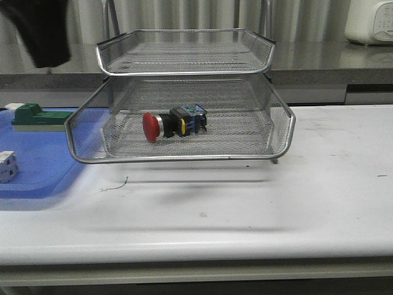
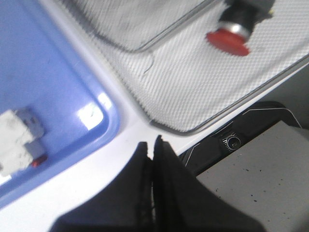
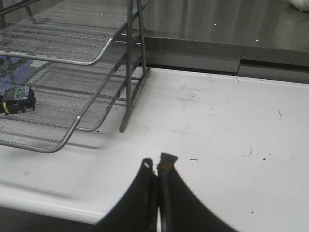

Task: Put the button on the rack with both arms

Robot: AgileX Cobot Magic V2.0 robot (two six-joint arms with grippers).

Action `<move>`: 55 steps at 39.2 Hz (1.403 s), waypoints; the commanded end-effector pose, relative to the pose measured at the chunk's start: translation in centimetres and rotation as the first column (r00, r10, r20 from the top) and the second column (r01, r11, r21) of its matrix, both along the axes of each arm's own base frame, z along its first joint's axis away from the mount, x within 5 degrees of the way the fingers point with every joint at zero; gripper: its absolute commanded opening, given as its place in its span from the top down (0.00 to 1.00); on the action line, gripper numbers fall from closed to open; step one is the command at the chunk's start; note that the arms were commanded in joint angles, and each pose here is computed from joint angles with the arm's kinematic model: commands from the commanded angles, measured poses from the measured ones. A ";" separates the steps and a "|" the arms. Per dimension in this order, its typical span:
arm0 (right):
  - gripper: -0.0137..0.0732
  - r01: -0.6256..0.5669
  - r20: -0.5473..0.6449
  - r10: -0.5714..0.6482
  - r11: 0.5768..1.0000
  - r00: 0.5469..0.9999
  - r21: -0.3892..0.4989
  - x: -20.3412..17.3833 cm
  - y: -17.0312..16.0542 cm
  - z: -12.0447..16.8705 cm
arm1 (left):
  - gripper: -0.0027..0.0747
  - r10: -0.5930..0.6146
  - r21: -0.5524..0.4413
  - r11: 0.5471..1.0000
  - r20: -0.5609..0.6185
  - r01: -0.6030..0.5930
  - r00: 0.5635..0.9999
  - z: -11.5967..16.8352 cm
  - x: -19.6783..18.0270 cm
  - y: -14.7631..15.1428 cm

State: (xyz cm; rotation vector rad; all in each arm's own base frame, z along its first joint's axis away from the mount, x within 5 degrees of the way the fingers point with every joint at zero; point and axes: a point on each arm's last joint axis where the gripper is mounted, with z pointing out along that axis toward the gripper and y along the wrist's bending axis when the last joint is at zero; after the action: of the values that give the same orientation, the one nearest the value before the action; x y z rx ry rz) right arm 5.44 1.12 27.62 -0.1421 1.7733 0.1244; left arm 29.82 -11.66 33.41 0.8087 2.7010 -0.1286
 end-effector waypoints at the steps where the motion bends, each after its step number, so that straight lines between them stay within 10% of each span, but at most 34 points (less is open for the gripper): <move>1: 0.91 0.011 0.092 -0.011 1.000 0.996 0.004 0.1 -0.1 1.4 | 0.99 0.121 -0.076 0.991 0.130 -0.111 0.984 2.2 -2.4 3.0; 15: 0.91 0.011 0.092 -0.011 1.000 0.996 0.004 0.1 -0.1 1.4 | 0.99 0.259 -0.214 0.959 0.393 -0.186 0.882 -0.1 -12.5 7.7; 41: 0.91 0.011 0.092 -0.011 1.000 0.996 0.004 0.1 -0.1 1.4 | 0.99 0.383 -0.433 0.901 0.828 0.034 0.411 -3.5 -27.8 10.7; 55: 0.91 0.011 0.092 -0.011 1.000 0.996 0.004 0.1 -0.1 1.4 | 0.99 0.386 -0.435 0.899 0.831 0.037 0.401 -3.6 -27.8 10.7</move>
State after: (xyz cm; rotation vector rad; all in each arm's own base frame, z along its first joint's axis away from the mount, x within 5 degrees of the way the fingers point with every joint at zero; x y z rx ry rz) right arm 5.44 1.12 27.62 -0.1421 1.7733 0.1244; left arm 2.05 -0.95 28.32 0.3092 1.6599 -0.1030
